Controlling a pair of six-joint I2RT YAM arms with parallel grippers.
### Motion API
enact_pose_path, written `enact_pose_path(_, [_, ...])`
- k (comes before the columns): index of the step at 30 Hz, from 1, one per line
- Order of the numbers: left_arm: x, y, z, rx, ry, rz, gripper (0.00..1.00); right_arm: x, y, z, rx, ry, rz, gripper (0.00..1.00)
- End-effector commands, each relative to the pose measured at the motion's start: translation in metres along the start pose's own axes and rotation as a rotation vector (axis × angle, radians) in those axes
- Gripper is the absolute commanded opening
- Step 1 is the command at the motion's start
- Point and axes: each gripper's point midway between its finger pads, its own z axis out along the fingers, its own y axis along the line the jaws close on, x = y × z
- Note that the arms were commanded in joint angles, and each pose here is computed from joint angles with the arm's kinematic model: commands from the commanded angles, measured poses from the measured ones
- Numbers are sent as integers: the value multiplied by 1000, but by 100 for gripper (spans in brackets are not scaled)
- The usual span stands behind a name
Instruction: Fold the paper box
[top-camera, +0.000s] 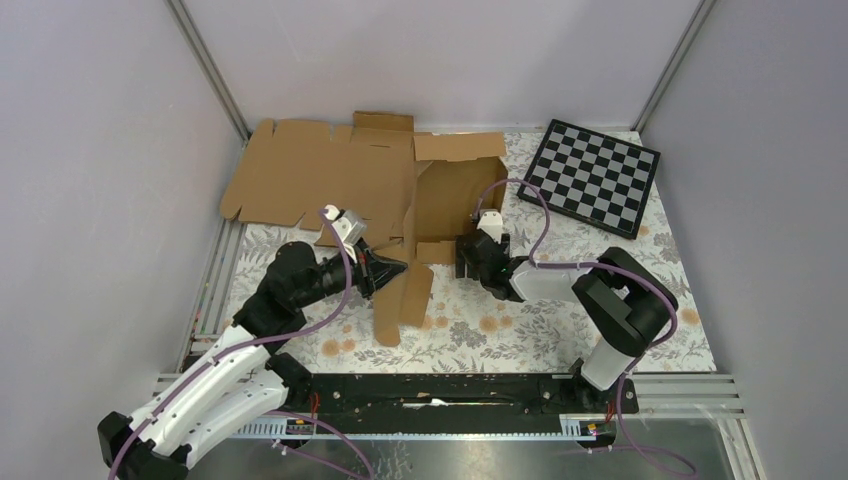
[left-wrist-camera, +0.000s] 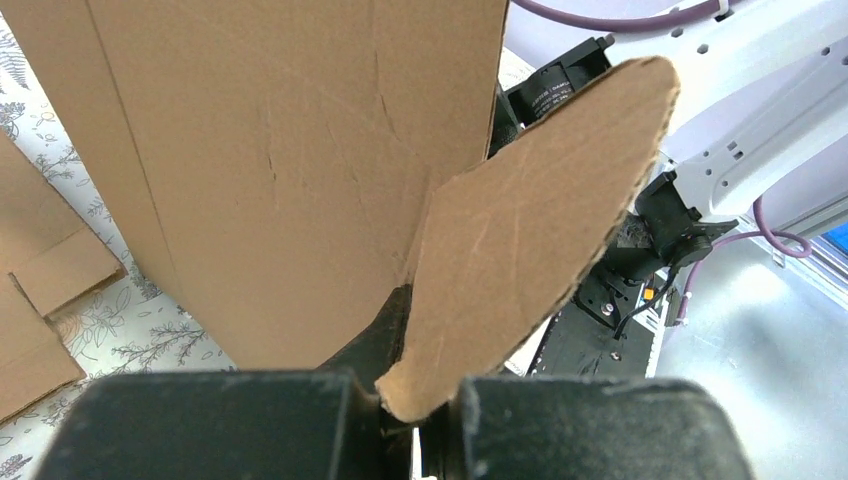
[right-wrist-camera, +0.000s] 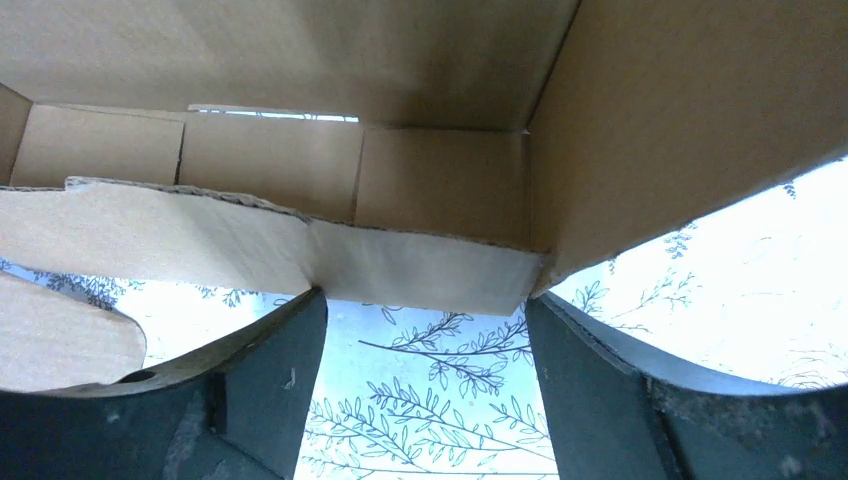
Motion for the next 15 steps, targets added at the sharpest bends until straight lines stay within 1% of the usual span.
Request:
enact_pose_path(1, [5,-13,-2,54,60,-27,0,-5,-15,1,54,-16,42,81])
enact_pose_path(7, [3,-12,-1,48,68,-18,0,-31,-22,-2,-27,-53,48,98])
enact_pose_path(11, [3,-10,-1,40,71,-17,0,-45,-27,-9,-79,-85,5,100])
enact_pose_path(15, [4,-11,0,46,77,-16,0,-49,-27,-14,-164,-95,12,100])
